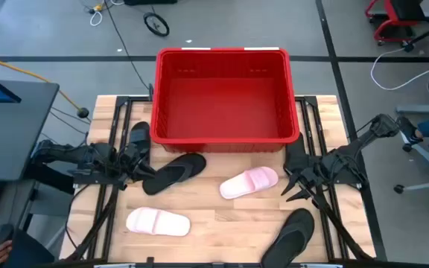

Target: Pick and place slides into bin

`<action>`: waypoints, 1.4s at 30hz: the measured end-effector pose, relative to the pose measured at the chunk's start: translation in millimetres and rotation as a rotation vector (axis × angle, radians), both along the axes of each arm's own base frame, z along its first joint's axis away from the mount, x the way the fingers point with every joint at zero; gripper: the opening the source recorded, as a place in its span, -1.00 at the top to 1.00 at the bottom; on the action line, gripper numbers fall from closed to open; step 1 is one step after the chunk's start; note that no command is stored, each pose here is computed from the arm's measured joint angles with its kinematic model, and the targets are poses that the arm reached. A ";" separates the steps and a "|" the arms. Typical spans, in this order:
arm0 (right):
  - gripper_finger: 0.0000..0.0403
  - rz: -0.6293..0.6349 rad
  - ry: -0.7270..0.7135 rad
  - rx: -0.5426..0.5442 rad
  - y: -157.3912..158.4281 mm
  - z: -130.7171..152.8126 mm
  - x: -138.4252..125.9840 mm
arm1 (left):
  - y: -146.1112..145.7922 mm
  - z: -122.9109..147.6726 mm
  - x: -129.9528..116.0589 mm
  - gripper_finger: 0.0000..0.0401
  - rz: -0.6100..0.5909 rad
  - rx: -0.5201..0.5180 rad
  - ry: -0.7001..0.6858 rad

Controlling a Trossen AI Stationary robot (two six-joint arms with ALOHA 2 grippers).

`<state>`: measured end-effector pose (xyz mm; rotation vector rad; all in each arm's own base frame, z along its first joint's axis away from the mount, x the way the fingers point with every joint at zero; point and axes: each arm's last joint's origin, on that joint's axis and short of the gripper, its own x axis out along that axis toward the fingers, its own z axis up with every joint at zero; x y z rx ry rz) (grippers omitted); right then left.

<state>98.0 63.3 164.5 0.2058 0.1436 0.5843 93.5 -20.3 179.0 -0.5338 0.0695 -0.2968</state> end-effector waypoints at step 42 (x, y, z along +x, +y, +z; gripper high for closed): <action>0.38 0.000 0.000 0.000 0.0 0.0 0.0 | 0.0 0.0 0.0 0.55 0.000 0.000 0.000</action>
